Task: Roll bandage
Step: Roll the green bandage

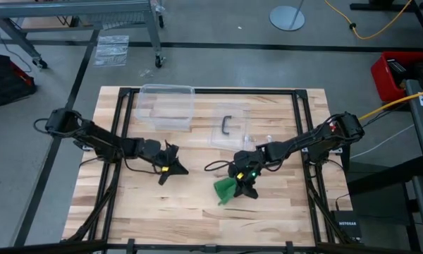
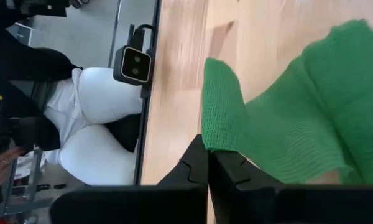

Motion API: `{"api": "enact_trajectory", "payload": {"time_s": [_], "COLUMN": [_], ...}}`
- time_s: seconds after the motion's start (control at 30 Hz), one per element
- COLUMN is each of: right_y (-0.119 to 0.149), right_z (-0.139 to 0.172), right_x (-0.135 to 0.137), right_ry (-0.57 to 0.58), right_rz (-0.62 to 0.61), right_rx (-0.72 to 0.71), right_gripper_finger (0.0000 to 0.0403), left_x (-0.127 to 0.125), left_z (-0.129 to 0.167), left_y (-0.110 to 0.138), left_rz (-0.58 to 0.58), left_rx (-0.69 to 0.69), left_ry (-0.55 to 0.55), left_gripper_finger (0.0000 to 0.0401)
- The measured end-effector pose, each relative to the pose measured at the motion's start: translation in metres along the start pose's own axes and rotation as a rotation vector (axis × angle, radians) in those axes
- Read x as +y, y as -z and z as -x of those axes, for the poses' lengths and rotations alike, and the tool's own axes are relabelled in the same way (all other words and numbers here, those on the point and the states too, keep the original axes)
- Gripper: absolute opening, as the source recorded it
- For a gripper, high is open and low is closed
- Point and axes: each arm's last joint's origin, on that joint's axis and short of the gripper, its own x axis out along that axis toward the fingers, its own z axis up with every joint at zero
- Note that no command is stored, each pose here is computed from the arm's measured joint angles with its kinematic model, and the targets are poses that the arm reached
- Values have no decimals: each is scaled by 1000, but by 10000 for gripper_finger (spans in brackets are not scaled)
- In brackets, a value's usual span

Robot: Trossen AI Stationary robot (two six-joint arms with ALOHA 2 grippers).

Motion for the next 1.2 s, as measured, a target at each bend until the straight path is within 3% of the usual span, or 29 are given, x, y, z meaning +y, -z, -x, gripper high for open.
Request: {"api": "enact_trajectory", "payload": {"time_s": [0.37,0.6,0.9,1.2], "right_y": [18,35,49,55], "right_z": [-17,-28,-38,-41], "right_x": [22,37,51,57], "right_ry": [11,93,151,158], "right_rz": [-57,-128,-209,-266], "right_rx": [69,87,72,74], "right_gripper_finger": [0,0,0,0], "left_x": [-23,-29,-18,-12], "left_z": [-23,-72,-142,-178], "left_y": [0,-9,-19,-27], "left_rz": [-95,-262,-467,-572], "left_rx": [-51,-12,9,37], "left_ry": [-121,-124,-156,-71], "left_gripper_finger": [0,0,0,0]}}
